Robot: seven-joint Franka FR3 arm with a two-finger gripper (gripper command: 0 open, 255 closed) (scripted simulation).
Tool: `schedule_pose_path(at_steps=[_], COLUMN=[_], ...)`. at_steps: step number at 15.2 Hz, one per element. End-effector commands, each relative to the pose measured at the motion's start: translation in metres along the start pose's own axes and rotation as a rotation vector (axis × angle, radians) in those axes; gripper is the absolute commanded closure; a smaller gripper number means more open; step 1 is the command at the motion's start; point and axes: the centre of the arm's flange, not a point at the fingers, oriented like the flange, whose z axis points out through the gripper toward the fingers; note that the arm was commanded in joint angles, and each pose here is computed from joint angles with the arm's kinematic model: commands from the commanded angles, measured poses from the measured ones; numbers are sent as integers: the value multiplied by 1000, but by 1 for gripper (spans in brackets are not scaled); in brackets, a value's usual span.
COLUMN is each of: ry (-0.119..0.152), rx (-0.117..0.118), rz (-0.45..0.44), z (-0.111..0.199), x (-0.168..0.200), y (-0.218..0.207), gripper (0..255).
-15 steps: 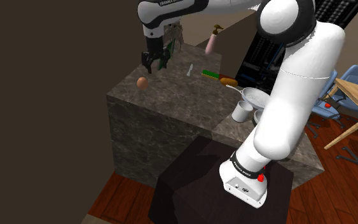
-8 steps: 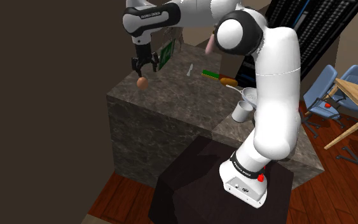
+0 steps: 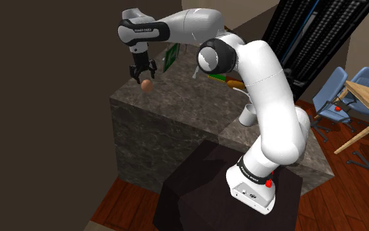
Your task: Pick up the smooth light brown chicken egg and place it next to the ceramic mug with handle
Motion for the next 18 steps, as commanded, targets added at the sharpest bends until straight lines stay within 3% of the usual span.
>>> schedule_pose_path(at_steps=[1, 4, 12, 13, 18], ry=[0, 0, 0, 0, 0], rx=[0, 0, 0, 0, 0], rz=[0, 0, 0, 0, 0], z=[9, 28, 28, 28, 28], x=[0, 0, 0, 0, 0], y=[0, 0, 0, 0, 1], gripper=[0, 0, 0, 255, 255])
